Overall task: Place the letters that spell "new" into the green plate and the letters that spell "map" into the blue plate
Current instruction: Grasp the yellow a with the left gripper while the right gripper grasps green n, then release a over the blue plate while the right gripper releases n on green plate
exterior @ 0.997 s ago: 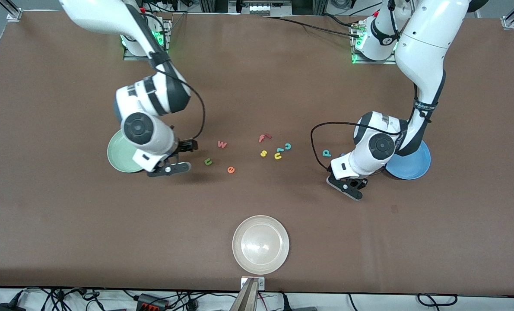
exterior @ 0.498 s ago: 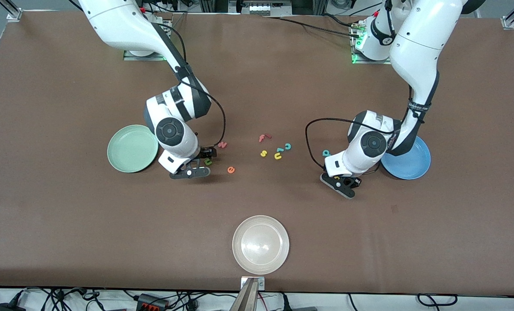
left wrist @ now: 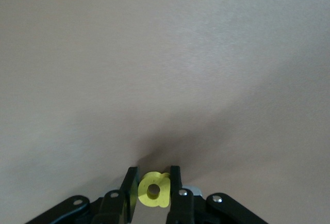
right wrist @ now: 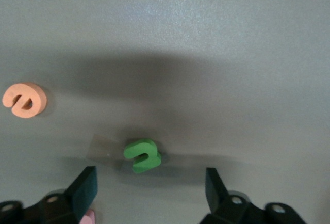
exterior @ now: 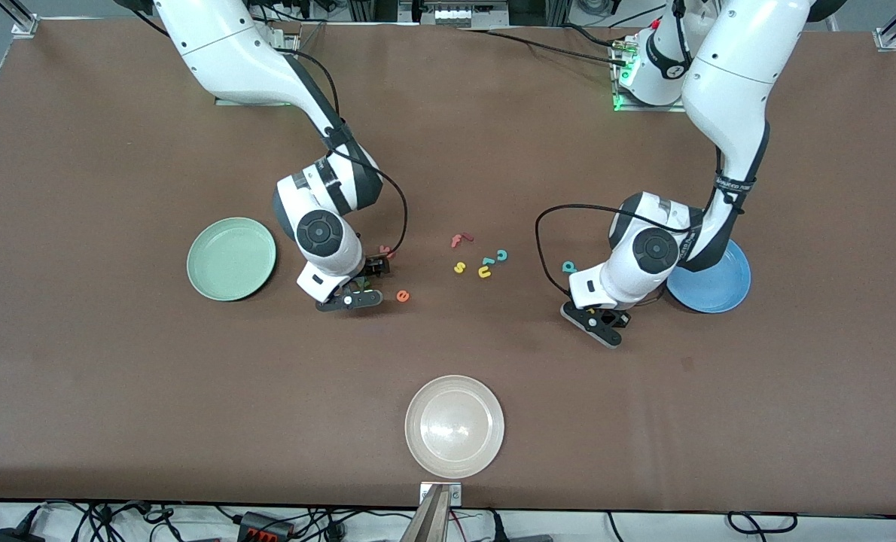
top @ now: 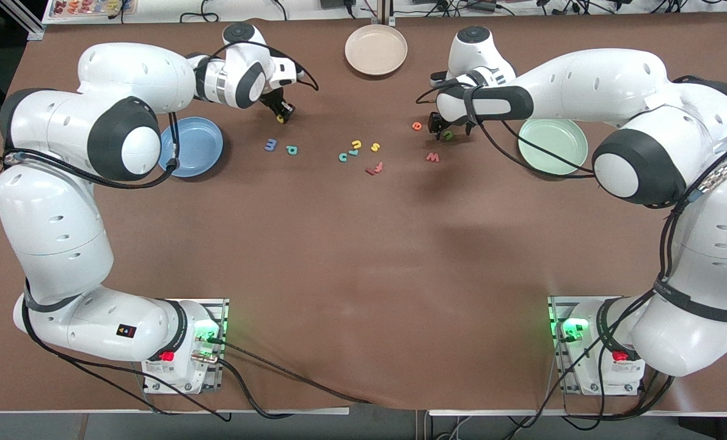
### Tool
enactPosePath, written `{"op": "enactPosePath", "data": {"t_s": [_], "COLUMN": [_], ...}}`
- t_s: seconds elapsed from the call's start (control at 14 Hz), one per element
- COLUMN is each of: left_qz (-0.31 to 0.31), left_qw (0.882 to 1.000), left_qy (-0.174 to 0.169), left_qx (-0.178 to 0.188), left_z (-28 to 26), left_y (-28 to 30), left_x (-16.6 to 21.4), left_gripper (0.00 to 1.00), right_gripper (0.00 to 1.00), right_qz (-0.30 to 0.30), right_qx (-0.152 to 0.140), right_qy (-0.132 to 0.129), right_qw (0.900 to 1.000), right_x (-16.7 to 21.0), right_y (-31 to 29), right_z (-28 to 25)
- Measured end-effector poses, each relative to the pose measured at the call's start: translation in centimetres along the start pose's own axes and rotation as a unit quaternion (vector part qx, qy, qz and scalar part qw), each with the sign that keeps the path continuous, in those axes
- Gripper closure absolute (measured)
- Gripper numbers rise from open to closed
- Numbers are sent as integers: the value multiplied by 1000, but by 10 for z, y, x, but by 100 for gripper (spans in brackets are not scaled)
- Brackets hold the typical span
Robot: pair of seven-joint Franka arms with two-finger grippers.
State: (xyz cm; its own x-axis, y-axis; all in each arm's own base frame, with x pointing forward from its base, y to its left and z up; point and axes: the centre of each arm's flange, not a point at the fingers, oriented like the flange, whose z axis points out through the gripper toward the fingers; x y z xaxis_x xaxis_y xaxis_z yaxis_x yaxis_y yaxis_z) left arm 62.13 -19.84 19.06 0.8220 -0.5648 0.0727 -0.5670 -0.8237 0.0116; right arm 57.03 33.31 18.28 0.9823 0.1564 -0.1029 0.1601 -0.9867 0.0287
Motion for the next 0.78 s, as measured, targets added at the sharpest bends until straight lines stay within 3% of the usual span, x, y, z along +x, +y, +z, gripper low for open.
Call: {"op": "enactPosePath", "data": {"t_s": [0.21,0.43,0.5,0.64,0.78], "left_qz": [-23,-70,-87,-118,-146], "left_qw": [1000,996,994,990,987], "left_qy": [-15,-53,-66,-81,-72], "left_qx": [6,-1,-6,-14,-11], "left_z": [-60,-94,-92,-67,-35], "left_y": [-44,-106,-123,-145,-151], "left_x": [-11,-52,-69,-108,-143], "left_gripper": [71,71,71,71,71], "right_gripper": [11,25,35,36,37], "right_qz": [-25,-52,-58,-64,-67], "right_qx": [3,2,2,1,1], "right_qy": [12,11,10,9,11], "right_qw": [1000,999,998,998,998], "right_x": [2,2,2,2,2], "right_y": [-2,-2,-2,-2,-3], "right_z": [-2,1,2,7,9]}}
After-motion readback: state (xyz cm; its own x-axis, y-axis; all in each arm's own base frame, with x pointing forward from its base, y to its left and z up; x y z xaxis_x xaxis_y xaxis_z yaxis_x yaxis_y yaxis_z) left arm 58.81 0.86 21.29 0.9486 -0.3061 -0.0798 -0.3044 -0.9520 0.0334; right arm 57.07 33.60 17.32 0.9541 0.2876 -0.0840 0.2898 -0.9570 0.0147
